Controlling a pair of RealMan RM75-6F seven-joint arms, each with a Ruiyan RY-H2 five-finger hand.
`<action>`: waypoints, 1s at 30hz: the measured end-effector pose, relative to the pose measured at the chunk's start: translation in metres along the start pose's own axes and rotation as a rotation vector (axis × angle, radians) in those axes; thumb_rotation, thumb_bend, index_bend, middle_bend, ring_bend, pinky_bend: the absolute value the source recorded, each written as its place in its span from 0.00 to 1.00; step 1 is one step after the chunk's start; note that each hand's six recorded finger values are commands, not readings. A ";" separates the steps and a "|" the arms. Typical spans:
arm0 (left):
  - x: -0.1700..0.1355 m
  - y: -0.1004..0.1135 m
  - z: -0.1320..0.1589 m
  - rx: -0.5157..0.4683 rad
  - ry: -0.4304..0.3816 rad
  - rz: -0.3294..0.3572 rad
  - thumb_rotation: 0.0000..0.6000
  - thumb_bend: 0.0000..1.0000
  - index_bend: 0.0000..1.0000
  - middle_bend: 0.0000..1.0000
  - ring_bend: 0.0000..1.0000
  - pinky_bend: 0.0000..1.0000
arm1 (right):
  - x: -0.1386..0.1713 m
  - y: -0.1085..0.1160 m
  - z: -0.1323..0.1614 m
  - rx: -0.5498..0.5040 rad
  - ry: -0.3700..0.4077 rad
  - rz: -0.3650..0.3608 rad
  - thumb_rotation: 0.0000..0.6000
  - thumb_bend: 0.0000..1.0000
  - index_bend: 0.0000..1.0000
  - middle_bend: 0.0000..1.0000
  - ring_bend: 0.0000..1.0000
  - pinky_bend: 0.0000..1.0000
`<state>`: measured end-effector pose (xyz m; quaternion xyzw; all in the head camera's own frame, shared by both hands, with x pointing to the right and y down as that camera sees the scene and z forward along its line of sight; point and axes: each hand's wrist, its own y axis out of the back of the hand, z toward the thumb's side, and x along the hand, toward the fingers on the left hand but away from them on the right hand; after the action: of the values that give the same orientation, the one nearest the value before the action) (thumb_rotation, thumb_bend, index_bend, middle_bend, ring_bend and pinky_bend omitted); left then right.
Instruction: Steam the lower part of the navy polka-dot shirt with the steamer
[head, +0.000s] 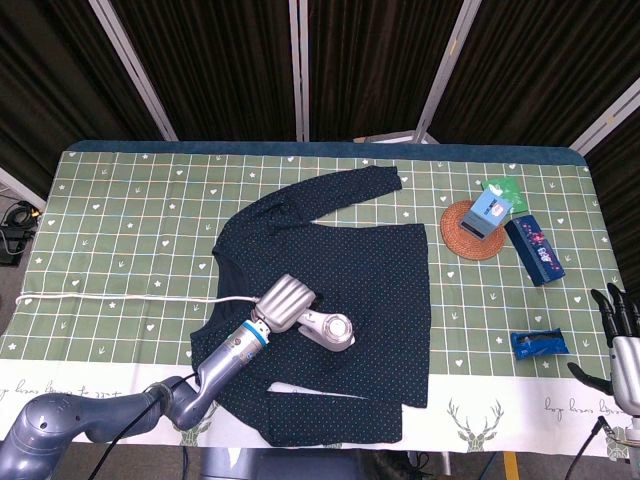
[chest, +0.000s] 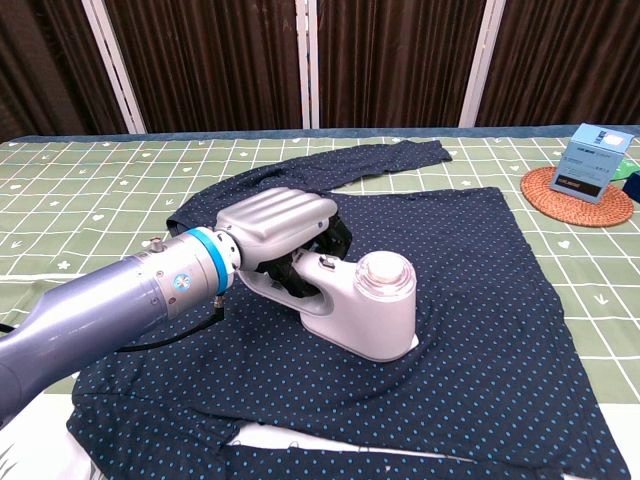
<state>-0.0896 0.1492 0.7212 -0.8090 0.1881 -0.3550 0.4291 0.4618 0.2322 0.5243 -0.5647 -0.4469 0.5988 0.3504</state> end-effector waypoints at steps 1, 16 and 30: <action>0.000 0.000 0.000 0.003 -0.001 0.002 1.00 0.57 0.94 0.86 0.78 1.00 | 0.000 0.000 0.000 0.000 0.000 -0.001 1.00 0.00 0.00 0.00 0.00 0.00; -0.011 0.005 -0.034 0.032 0.061 -0.003 1.00 0.57 0.94 0.86 0.78 1.00 | 0.003 0.002 0.001 0.001 0.006 -0.006 1.00 0.00 0.00 0.00 0.00 0.00; -0.037 0.006 -0.069 0.039 0.092 -0.025 1.00 0.57 0.94 0.86 0.78 1.00 | 0.003 0.000 0.005 0.005 0.014 -0.003 1.00 0.00 0.00 0.00 0.00 0.00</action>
<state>-0.1655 0.1299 0.7272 -0.7857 0.1905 -0.4006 0.4312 0.4561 0.2340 0.5227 -0.5673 -0.4437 0.5954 0.3560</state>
